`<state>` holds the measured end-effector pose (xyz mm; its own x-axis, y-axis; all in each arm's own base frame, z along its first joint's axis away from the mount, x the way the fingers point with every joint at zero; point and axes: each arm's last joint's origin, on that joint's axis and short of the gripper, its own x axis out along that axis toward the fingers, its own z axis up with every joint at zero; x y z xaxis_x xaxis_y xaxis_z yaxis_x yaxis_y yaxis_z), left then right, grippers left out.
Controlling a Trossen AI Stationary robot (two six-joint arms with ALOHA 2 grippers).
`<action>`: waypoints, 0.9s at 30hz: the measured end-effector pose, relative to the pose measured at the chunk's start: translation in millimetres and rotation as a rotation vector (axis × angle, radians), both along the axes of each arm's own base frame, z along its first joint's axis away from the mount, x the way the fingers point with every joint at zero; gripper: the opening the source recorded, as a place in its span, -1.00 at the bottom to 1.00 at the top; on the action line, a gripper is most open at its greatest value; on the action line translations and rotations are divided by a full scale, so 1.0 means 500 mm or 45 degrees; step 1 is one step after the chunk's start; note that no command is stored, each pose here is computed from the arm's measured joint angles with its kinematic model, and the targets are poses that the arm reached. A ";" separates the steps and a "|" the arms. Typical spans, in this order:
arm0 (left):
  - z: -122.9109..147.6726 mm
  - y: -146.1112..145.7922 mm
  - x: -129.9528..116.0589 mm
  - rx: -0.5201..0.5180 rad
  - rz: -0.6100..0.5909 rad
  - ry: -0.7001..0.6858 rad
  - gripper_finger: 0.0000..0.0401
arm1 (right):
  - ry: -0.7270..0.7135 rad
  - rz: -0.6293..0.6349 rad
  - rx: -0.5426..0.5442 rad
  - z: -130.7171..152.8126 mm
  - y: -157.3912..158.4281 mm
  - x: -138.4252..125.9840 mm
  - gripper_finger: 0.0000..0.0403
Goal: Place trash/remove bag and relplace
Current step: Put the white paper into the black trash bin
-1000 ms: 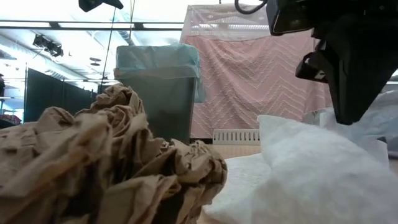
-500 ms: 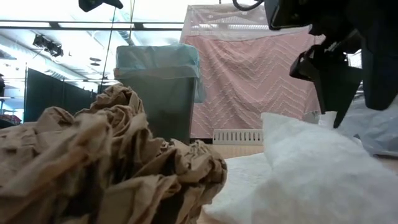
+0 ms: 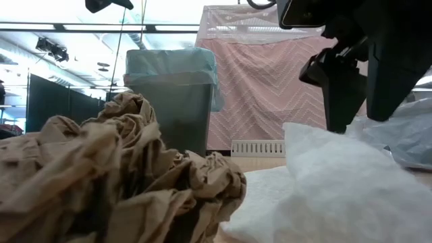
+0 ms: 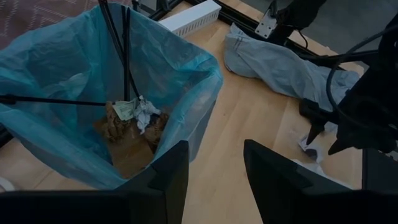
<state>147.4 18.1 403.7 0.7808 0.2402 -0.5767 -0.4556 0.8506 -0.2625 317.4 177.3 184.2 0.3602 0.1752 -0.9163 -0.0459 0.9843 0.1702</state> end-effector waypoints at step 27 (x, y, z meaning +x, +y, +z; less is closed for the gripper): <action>0.000 0.000 0.001 -0.002 0.000 -0.003 -0.19 | -0.022 0.092 -0.204 0.072 0.003 0.039 -1.00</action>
<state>147.7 18.0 403.7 0.7821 0.2393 -0.5754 -0.4548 0.8504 -0.2645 336.7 179.0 220.2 0.3677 0.0535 -0.9284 -0.1188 0.9929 0.0102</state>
